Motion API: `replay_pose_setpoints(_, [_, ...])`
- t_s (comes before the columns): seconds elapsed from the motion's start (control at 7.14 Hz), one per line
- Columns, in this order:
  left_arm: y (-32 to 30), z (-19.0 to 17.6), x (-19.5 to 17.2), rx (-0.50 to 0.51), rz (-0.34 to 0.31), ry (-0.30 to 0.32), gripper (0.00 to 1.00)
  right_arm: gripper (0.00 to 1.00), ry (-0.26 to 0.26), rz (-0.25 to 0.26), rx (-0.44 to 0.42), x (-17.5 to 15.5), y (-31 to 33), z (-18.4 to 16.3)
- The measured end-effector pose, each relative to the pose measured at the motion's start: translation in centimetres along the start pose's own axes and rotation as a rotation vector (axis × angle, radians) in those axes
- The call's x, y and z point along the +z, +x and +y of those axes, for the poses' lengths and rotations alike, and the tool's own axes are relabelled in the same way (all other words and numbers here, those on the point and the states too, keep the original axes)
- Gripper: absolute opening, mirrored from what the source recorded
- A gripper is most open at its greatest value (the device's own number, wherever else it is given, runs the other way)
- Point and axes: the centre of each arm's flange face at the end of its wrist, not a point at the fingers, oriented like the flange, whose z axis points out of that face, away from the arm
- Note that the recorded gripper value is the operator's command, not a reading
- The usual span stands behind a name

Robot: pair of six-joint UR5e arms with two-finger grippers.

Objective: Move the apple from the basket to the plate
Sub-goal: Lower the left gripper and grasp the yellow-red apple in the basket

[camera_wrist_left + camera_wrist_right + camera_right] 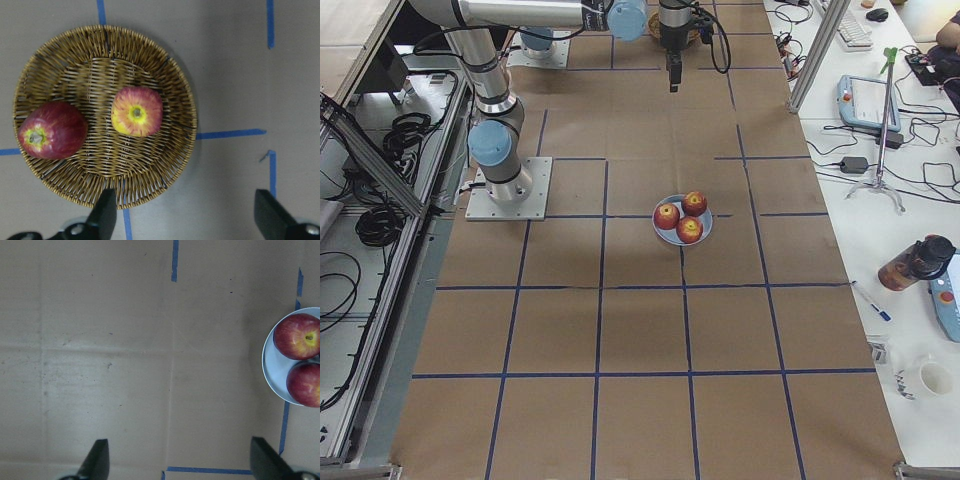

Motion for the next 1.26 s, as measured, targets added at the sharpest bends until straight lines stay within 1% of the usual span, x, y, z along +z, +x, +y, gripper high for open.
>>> replay_pose_setpoints(0.28, [-1.8,-0.3,4.2,-0.025,-0.008,0.030,0.95,1.00,0.000,0.000,0.000,0.0,0.0,0.0])
replay_pose_setpoints(0.42, [-2.4,-0.7,5.6,-0.031,-0.011,0.037,0.95,1.00,-0.002,0.000,0.000,0.1,0.0,0.0])
replay_pose_setpoints(0.7, [-2.9,-0.9,7.8,-0.038,-0.008,0.030,0.95,1.00,-0.004,0.000,0.000,0.2,0.0,0.0])
replay_pose_setpoints(0.84, [-3.0,-0.9,8.8,-0.039,-0.006,0.021,0.87,1.00,-0.004,0.000,0.000,0.2,0.0,0.0])
replay_pose_setpoints(1.12, [-3.2,-0.7,10.2,-0.042,0.000,0.003,0.51,1.00,-0.005,0.000,-0.002,0.2,0.0,0.0])
replay_pose_setpoints(1.26, [-3.2,-0.7,10.3,-0.042,-0.001,0.003,0.42,1.00,-0.005,0.000,-0.003,0.2,0.0,0.0])
